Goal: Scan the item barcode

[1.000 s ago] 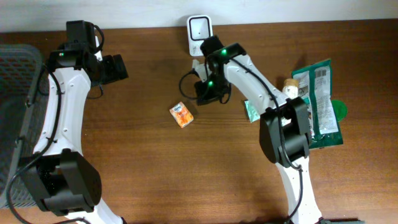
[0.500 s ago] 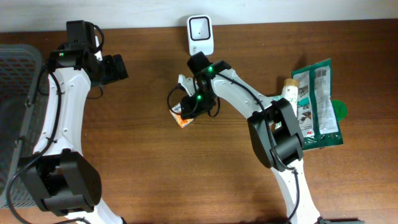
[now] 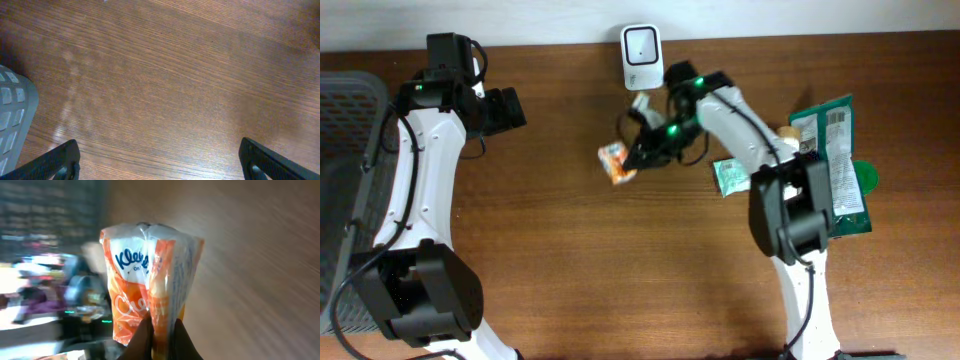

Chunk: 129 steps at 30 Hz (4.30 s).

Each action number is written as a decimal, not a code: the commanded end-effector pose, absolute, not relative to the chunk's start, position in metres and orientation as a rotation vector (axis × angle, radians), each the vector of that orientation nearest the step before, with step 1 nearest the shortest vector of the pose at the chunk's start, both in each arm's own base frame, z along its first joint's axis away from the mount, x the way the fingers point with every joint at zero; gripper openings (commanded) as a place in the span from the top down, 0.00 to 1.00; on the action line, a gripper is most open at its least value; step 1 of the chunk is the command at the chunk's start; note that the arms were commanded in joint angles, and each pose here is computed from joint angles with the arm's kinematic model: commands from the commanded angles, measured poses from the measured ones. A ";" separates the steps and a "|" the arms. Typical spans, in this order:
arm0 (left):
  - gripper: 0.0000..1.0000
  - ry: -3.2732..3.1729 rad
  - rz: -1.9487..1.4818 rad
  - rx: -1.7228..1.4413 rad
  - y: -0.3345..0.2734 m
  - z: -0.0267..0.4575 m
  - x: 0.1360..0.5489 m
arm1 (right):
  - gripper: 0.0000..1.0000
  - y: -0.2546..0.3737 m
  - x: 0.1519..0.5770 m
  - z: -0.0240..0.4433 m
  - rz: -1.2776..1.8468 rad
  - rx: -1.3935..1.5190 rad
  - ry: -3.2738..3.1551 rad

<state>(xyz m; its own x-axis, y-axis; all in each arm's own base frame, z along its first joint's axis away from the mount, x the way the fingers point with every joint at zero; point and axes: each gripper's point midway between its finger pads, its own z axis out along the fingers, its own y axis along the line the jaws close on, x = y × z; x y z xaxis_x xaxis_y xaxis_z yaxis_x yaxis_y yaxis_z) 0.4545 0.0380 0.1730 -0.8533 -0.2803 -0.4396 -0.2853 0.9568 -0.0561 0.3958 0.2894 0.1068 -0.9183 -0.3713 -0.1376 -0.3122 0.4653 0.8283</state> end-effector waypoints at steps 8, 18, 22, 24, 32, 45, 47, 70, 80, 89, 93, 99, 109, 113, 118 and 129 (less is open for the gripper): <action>0.01 2.641 0.007 -0.395 0.038 0.178 0.454 | 0.96 0.238 0.405 0.287 -2.239 0.433 -2.239; 0.01 2.640 0.008 -0.395 0.038 0.178 0.454 | 0.96 0.210 0.396 0.284 -2.178 0.528 -2.426; 0.01 2.641 0.008 -0.395 0.038 0.178 0.454 | 0.96 0.198 0.393 0.190 -1.282 0.479 -2.866; 0.01 2.640 0.008 -0.395 0.038 0.178 0.454 | 0.96 0.195 0.398 0.182 -1.029 0.420 -2.981; 0.01 2.640 0.008 -0.395 0.038 0.178 0.454 | 0.96 0.174 0.518 0.257 0.044 0.635 -3.777; 0.01 2.640 0.008 -0.395 0.038 0.178 0.454 | 0.96 0.227 0.659 0.151 1.322 1.905 -3.289; 0.01 2.641 0.007 -0.395 0.038 0.178 0.454 | 0.96 0.223 0.661 0.133 1.374 1.874 -3.245; 0.01 2.640 0.008 -0.395 0.038 0.178 0.454 | 0.96 0.236 0.598 0.265 0.560 1.387 -3.875; 0.01 2.640 0.008 -0.395 0.038 0.178 0.454 | 0.96 0.142 0.430 0.175 0.063 0.107 -3.334; 0.01 2.641 0.008 -0.395 0.038 0.178 0.454 | 0.96 0.038 0.395 0.074 0.176 -0.369 -3.013; 0.01 2.641 0.007 -0.395 0.038 0.178 0.454 | 0.68 0.015 0.395 0.061 0.173 -0.355 -3.004; 0.01 2.640 0.008 -0.395 0.038 0.179 0.454 | 0.25 -0.012 0.401 0.108 0.262 -0.422 -3.045; 0.01 2.641 0.008 -0.395 0.038 0.178 0.454 | 0.02 0.026 0.336 0.347 0.021 -0.297 -3.620; 0.01 2.640 0.008 -0.395 0.038 0.178 0.454 | 0.02 0.019 0.273 0.415 -0.081 -0.333 -3.849; 0.01 2.640 0.008 -0.395 0.038 0.178 0.454 | 0.02 0.012 0.227 0.448 -0.083 -0.214 -4.001; 0.01 2.640 0.008 -0.395 0.038 0.178 0.454 | 0.02 -0.011 0.189 0.476 0.038 -0.318 -4.304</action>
